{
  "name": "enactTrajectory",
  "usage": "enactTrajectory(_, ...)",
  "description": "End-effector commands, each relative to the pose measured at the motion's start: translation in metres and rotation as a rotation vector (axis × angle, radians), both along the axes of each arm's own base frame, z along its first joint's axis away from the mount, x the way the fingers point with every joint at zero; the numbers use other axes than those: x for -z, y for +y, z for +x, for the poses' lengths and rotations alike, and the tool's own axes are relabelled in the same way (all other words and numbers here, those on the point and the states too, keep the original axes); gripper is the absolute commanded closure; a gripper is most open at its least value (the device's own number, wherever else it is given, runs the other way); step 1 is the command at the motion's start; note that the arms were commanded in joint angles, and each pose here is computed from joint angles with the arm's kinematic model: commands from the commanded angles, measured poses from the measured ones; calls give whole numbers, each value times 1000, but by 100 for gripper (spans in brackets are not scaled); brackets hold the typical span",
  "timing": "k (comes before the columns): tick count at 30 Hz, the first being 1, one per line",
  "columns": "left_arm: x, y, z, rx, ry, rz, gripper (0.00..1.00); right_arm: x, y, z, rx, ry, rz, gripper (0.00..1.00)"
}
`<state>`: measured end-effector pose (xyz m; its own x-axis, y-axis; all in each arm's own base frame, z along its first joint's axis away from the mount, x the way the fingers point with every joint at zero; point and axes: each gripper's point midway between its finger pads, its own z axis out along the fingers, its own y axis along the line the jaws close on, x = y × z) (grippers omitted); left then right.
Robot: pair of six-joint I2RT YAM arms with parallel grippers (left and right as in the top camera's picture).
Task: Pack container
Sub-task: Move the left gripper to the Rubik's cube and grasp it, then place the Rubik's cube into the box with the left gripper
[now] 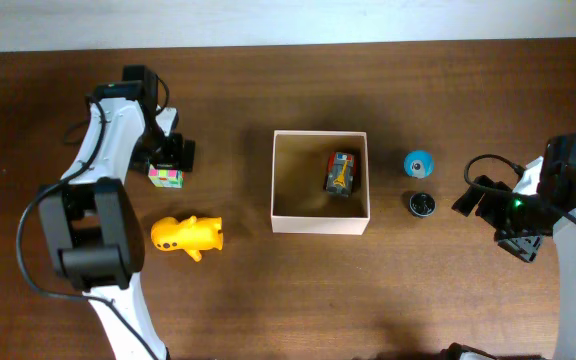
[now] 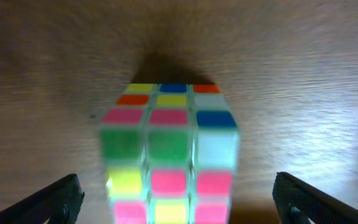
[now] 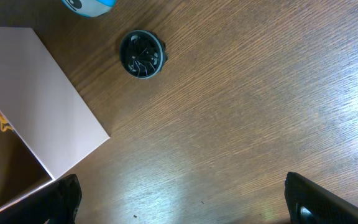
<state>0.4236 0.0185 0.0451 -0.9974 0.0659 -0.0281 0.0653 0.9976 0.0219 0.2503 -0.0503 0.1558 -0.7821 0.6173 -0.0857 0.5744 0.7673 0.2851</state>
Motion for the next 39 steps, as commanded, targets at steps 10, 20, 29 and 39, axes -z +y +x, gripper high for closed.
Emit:
enactTrajectory(10, 10, 3, 12, 13, -27, 1, 4, -5, -3, 2, 0, -13, -8, 1)
enactTrajectory(20, 9, 2, 1, 12, 17, -4, 40, -4, -3, 2, 0, -12, -8, 1)
enactTrajectory(29, -88, -10, 19, -19, -113, -5, 62, -5, -3, 2, 0, -13, -8, 1)
enactTrajectory(39, -220, -111, 0, 49, -364, -116, 62, -4, -3, 2, 0, -12, -8, 1)
